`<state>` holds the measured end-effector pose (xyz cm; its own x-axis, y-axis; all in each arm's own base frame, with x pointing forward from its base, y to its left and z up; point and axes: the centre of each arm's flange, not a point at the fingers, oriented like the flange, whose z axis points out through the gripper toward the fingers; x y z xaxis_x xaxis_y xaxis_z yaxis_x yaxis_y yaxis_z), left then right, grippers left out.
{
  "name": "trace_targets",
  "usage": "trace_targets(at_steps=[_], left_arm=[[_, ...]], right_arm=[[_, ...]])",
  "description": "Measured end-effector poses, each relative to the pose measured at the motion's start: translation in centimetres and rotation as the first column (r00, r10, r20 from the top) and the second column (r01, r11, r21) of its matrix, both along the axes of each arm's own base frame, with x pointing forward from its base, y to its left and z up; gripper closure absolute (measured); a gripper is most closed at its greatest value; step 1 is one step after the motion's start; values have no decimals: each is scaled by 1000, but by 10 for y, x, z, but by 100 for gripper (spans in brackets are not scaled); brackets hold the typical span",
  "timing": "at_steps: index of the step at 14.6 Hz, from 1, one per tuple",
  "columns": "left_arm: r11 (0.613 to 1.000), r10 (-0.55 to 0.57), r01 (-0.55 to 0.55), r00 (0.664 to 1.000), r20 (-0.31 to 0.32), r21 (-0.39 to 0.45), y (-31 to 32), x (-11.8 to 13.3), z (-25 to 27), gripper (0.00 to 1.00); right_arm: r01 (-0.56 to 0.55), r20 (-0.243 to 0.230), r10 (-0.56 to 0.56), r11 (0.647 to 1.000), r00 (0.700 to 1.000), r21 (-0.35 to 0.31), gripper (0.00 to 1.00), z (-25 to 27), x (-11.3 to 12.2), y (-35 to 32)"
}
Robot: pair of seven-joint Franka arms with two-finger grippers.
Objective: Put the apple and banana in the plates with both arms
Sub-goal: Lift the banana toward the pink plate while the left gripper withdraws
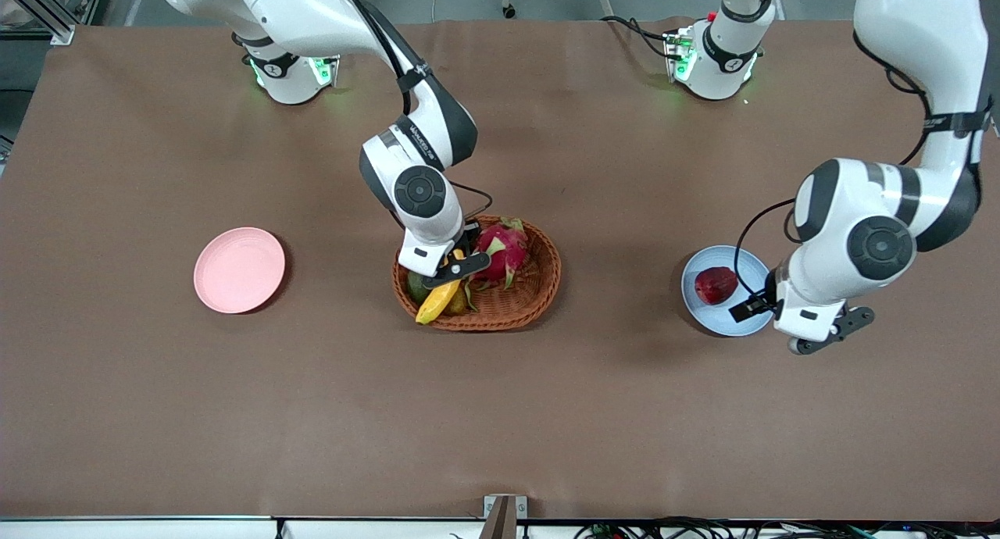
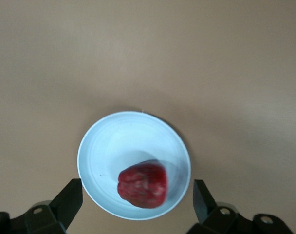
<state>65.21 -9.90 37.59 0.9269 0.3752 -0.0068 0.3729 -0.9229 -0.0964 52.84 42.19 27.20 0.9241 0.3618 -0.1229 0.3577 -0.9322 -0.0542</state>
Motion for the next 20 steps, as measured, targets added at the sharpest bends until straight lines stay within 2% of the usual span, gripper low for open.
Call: trace_targets(at_steps=[3,6,9,12,16,18,20], left_arm=[[996,-93,93,994,64,-4,-2,10,58,0],[985,-171,171,978,119,15,3,0,124,0],[973,-231,227,964,133,45,8,-28,185,0],[959,-284,278,949,139,58,9,-53,226,0],[952,-304,301,948,92,46,9,-75,251,0],[941,-337,336,937,89,30,8,-81,261,0],[934,-357,358,931,74,-3,10,-89,267,0]], right_arm=[[7,-19,-7,1000,1000,-16,61,17,8,-5],[42,-48,-44,998,998,-38,61,60,29,-31],[66,-32,-71,987,997,-143,61,101,64,-111],[58,-40,-71,962,997,-266,61,110,90,-196],[29,-128,-80,934,989,-357,61,80,101,-298],[-28,-188,-47,925,981,-380,61,63,95,-339],[-68,-222,-19,923,975,-379,61,58,83,-359]])
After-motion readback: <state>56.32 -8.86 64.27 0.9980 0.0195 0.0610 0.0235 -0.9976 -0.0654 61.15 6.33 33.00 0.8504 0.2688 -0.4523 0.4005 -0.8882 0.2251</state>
